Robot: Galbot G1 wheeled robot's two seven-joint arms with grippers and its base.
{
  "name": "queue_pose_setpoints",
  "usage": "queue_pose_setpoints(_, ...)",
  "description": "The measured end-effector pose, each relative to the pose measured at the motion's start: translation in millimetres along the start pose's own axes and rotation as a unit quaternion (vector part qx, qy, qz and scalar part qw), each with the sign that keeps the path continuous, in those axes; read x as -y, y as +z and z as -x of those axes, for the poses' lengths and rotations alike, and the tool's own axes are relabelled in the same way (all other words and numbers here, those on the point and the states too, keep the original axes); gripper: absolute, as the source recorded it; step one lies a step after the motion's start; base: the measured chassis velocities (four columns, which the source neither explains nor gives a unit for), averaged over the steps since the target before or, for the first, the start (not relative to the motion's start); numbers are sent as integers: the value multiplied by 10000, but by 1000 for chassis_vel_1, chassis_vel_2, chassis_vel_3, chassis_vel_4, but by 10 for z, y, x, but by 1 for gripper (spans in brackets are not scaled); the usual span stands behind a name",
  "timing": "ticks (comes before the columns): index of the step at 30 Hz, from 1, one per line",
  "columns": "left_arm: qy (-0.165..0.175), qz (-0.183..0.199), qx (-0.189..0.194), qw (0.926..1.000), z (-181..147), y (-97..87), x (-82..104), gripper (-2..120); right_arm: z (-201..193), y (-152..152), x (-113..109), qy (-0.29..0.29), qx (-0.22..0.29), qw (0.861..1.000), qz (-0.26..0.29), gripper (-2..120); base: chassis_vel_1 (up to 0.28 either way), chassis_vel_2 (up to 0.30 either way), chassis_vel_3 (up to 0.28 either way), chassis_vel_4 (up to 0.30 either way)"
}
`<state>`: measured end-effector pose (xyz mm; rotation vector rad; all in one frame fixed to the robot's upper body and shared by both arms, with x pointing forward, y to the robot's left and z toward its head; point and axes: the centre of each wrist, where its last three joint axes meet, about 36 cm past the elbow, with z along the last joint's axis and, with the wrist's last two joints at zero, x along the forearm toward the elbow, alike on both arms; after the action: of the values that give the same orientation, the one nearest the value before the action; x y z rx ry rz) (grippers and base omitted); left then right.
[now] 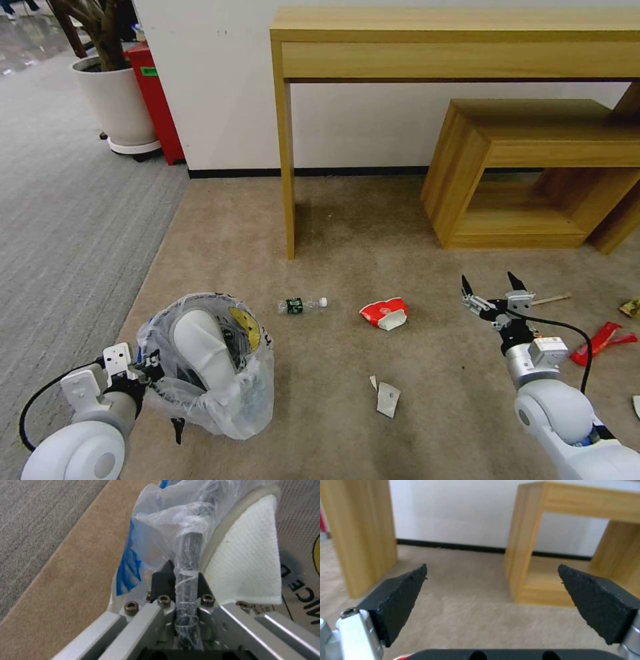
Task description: Pick up the trash bin and place the garbage on the floor into it.
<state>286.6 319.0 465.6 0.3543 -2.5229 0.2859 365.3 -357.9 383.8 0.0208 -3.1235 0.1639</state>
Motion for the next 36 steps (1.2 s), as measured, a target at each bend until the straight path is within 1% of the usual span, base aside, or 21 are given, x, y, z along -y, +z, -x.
queue_pose_setpoints(2,-10,-13,-6,10000,24,2,-4,1,-34,-15,-53,-114,-280,9994,142,100,0,0,0,0)
queue_pose_setpoints(3,-10,-13,-6,10000,24,2,-4,1,-34,-15,-53,-114,-280,9994,142,100,0,0,0,0)
queue_pose_setpoints(5,-16,-30,-20,10000,44,10,-6,1,-53,-31,-126,-137,-645,9971,386,100,0,0,0,0)
queue_pose_setpoints(6,-25,-39,-37,10000,59,19,-10,1,-62,-61,-174,-177,-1042,9922,665,100,0,0,0,0)
queue_pose_setpoints(7,-25,-39,-37,10000,59,19,-10,1,-62,-61,-174,-177,-1042,9922,665,100,0,0,0,0)
queue_pose_setpoints(9,-42,-48,-57,10000,78,32,-15,1,-60,-128,-256,-237,-1570,9815,1072,100,0,0,0,0)
queue_pose_setpoints(10,-51,-53,-63,10000,88,41,-17,1,-48,-192,-280,-325,-1936,9721,1280,100,0,0,0,0)
queue_pose_setpoints(11,-51,-53,-63,10000,88,41,-17,1,-48,-192,-280,-325,-1936,9721,1280,100,0,0,0,0)
queue_pose_setpoints(12,-53,-58,-64,9999,93,44,-16,1,-34,-231,-293,-357,-2147,9662,1380,100,0,0,0,0)
queue_pose_setpoints(14,-57,-93,-69,9999,110,61,-8,1,27,-293,-372,-386,-2852,9461,1489,100,0,0,0,0)
queue_pose_setpoints(15,-64,-107,-69,9999,117,68,-7,1,42,-295,-403,-429,-3028,9402,1497,100,0,0,0,0)
queue_pose_setpoints(16,-64,-107,-69,9999,117,68,-7,1,42,-295,-403,-429,-3028,9402,1497,100,0,0,0,0)
queue_pose_setpoints(19,-93,-142,-71,9998,135,97,-10,1,21,-175,-559,-428,-3579,9233,1329,100,0,0,0,0)
queue_pose_setpoints(20,-93,-142,-71,9998,135,97,-10,1,21,-175,-559,-428,-3579,9233,1329,100,0,0,0,0)
queue_pose_setpoints(23,-117,-167,-74,9998,147,109,-18,1,-13,2,-735,-443,-4081,9048,1135,100,0,0,0,0)
queue_pose_setpoints(24,-117,-167,-74,9998,147,109,-18,1,-13,2,-735,-443,-4081,9048,1135,100,0,0,0,0)
queue_pose_setpoints(27,-140,-185,-71,9997,157,114,-30,1,22,204,-924,-487,-4305,8962,954,100,0,0,0,0)
queue_pose_setpoints(28,-140,-185,-71,9997,157,114,-30,1,22,204,-924,-487,-4305,8962,954,100,0,0,0,0)
queue_pose_setpoints(32,-192,-206,-78,9996,177,123,-60,1,121,500,-1125,-496,-4525,8867,810,100,0,0,0,0)
queue_pose_setpoints(33,-192,-206,-78,9996,177,123,-60,1,121,500,-1125,-496,-4525,8867,810,100,0,0,0,0)
queue_pose_setpoints(36,-216,-232,-82,9995,216,125,-79,1,109,720,-1222,-409,-4683,8798,702,100,0,0,0,0)
